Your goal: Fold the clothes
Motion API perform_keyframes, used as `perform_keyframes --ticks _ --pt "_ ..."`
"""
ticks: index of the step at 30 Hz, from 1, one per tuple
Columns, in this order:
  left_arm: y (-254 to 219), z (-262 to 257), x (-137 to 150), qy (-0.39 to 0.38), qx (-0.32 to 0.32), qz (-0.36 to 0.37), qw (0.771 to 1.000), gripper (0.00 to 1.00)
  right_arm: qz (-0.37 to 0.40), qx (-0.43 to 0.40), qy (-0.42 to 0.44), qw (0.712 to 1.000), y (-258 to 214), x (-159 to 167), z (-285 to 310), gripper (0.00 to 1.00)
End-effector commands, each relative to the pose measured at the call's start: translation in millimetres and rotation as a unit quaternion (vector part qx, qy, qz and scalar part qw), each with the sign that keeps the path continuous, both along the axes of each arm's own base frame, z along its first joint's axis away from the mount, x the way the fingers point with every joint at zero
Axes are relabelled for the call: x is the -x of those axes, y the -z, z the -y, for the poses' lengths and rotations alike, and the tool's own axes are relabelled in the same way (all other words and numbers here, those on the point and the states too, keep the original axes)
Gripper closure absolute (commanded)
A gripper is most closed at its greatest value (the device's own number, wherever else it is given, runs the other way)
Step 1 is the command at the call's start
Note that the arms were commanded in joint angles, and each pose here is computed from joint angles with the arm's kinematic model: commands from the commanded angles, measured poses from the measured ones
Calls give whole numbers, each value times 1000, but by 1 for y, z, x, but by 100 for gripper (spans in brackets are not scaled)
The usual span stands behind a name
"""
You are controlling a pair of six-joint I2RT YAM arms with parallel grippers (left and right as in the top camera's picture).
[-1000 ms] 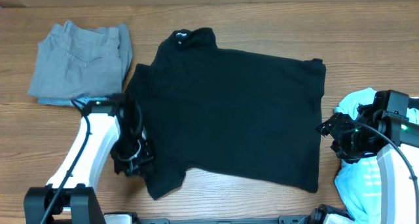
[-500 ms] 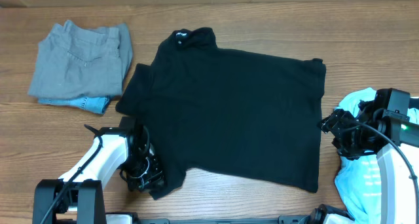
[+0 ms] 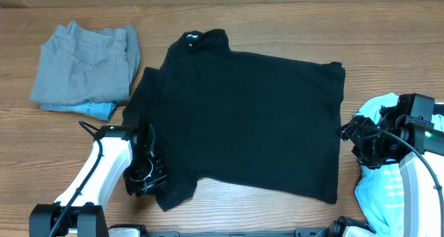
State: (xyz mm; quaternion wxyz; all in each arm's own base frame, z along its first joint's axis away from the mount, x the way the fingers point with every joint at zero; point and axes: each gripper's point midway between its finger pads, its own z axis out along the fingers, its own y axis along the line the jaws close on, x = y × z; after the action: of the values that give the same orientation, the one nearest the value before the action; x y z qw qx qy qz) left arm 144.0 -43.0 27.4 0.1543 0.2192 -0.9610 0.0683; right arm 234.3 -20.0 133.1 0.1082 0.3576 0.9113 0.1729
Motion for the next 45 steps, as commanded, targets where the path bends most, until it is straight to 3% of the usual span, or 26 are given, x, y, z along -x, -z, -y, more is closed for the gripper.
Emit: perform_keyframes --ticks 1,6,10,13,15,22,28,35,37,41,45 --pt "9 -7 16 -26 -31 -23 999 55 2 1 -1 1000 1 -1 1 31" --pt "28 -6 25 -47 -34 -20 998 53 4 2 -1 1000 1 -2 1 31" --pt "29 -5 27 -50 -31 -23 998 60 4 2 -1 1000 1 -2 1 31" --pt "30 0 21 -54 -16 -12 998 85 5 2 -1 1000 0 -2 2 31" --pt "29 9 11 -60 11 4 998 96 4 4 -1 1000 1 -2 2 31" --pt "-3 12 -37 -47 24 66 996 96 -2 13 14 1000 3 -2 7 30" --pt "-53 -21 -88 -31 -67 138 988 96 -47 10 44 998 16 5 15 24" --pt "-66 -30 -103 -18 -92 166 982 96 -134 -17 78 988 48 26 24 25" --pt "-66 -35 -104 -17 -105 168 980 96 -156 -33 78 984 61 36 18 31" --pt "-67 -36 -111 -11 -107 183 977 95 -190 -56 87 976 77 54 6 34" --pt "-67 -35 -115 -11 -106 190 976 94 -226 -85 126 962 91 71 -7 56"
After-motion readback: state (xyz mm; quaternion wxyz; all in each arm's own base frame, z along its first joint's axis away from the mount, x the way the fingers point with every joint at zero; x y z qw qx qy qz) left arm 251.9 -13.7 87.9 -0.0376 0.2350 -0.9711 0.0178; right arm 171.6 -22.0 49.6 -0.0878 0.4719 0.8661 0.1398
